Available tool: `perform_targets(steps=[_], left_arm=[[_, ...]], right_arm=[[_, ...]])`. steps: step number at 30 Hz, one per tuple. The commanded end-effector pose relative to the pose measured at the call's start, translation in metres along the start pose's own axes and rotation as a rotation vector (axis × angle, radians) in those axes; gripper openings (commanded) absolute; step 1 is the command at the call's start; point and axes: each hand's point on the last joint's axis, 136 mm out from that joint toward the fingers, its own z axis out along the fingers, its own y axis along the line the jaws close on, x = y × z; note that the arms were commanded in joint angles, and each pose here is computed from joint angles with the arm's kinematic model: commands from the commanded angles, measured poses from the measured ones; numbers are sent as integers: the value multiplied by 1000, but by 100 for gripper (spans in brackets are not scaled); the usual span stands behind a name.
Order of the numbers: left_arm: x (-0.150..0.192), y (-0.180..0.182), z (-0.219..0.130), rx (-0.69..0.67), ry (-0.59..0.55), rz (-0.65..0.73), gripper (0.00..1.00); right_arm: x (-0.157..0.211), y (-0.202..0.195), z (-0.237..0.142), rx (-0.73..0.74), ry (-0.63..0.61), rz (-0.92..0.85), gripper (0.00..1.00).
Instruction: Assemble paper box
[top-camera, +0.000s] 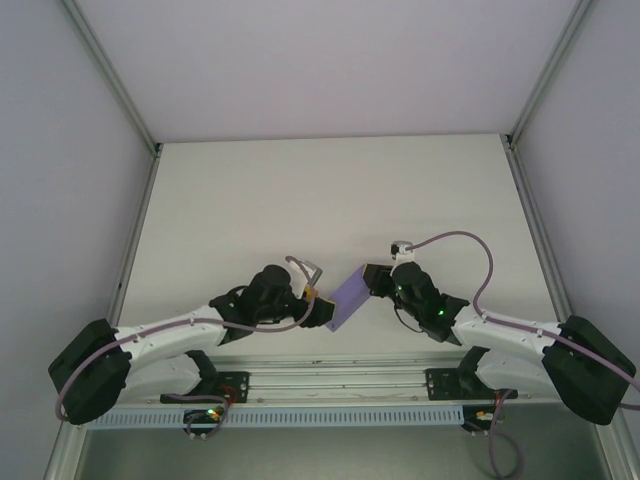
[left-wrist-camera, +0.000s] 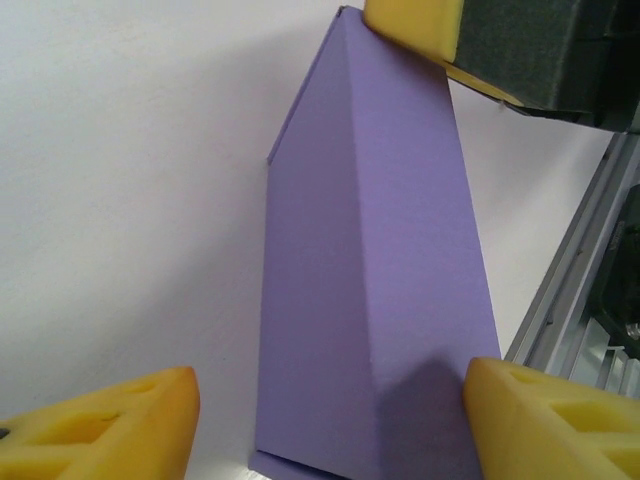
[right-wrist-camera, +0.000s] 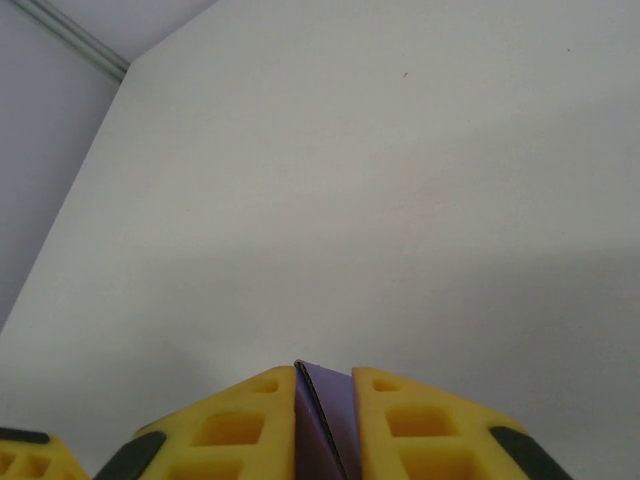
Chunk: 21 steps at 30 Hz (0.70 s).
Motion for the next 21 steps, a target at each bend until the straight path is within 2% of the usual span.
perform_targets(steps=[1, 4, 7, 9, 11, 14, 17, 21], left_arm=[[86, 50, 0, -218, 295, 7, 69], [75, 43, 2, -203, 288, 38, 72], [47, 34, 1, -196, 234, 82, 78], [25, 25, -1, -190, 190, 101, 87], [5, 18, -5, -188, 152, 108, 90], [-24, 9, -10, -189, 89, 123, 100], [-44, 0, -12, -168, 54, 127, 100], [-51, -6, -12, -151, 67, 178, 100]], right_arm=[[92, -98, -20, 322, 326, -77, 12], [87, -94, -22, 313, 318, -85, 11], [79, -86, -22, 293, 310, -98, 13], [73, -79, -22, 278, 301, -99, 17], [66, -72, -22, 271, 293, -93, 20], [55, -60, -20, 254, 278, -86, 24], [45, -51, -19, 261, 267, -66, 28], [34, -40, -18, 247, 253, -67, 33]])
